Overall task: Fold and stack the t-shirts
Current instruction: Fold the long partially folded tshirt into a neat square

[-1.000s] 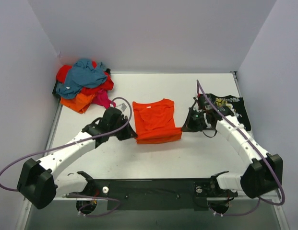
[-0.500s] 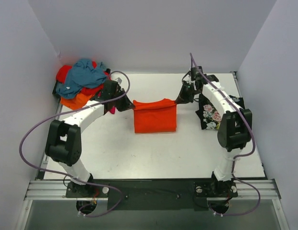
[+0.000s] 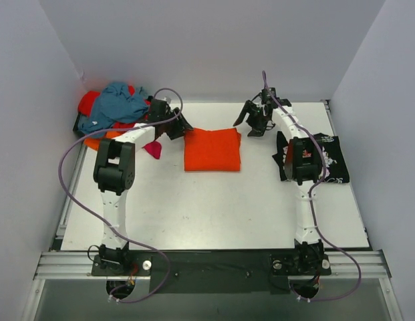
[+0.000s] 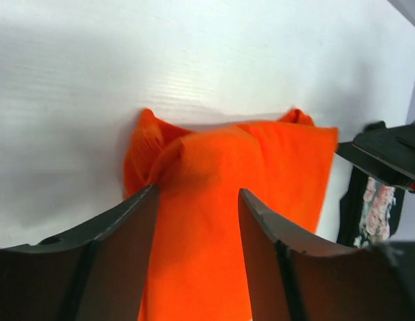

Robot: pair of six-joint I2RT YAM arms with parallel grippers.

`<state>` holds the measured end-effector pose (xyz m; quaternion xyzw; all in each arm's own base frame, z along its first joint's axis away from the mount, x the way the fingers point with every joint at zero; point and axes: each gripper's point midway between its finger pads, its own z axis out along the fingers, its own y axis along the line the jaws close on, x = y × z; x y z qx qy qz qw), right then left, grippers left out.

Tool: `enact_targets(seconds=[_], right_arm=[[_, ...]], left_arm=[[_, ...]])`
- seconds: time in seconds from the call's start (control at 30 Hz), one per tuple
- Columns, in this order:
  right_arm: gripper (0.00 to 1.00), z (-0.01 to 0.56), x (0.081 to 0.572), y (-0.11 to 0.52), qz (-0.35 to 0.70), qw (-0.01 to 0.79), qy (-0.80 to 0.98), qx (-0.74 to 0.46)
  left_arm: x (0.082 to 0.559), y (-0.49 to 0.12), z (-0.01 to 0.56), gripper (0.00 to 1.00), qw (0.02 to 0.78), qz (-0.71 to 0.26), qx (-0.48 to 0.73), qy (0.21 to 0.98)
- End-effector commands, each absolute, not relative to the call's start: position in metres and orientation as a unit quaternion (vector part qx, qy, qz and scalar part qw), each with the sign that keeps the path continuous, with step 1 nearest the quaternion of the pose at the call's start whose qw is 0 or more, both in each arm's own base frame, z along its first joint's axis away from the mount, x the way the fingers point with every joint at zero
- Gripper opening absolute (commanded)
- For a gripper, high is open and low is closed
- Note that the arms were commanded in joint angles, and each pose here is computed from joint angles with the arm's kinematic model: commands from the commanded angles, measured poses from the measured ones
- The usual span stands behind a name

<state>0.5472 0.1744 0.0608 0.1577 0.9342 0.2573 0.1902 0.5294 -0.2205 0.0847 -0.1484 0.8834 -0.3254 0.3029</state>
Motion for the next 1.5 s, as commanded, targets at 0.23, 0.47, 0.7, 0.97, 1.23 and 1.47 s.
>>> enact_targets(seconds=[0.23, 0.47, 0.7, 0.97, 1.23, 1.47], right_arm=[[0.63, 0.064, 0.512, 0.153, 0.234, 0.237, 0.931, 0.152], [0.59, 0.041, 0.501, 0.174, 0.246, 0.204, 0.938, 0.135], [0.57, 0.023, 0.510, 0.189, 0.240, 0.182, 0.944, 0.135], [0.17, 0.004, 0.506, 0.178, 0.201, 0.159, 0.952, 0.170], [0.04, 0.024, 0.459, 0.173, 0.194, 0.160, 0.957, 0.146], [0.20, 0.025, 0.372, 0.169, 0.198, 0.152, 0.957, 0.145]], left_arm=[[0.524, -0.210, 0.100, 0.61, 0.364, -0.326, -0.107, 0.866], [0.510, -0.208, 0.073, 0.59, 0.340, -0.322, -0.109, 0.877], [0.524, -0.211, 0.058, 0.57, 0.330, -0.322, -0.121, 0.879], [0.528, -0.217, 0.029, 0.40, 0.296, -0.329, -0.140, 0.886], [0.479, -0.221, 0.045, 0.14, 0.296, -0.371, -0.160, 0.865], [0.370, -0.225, 0.035, 0.14, 0.271, -0.362, -0.158, 0.878]])
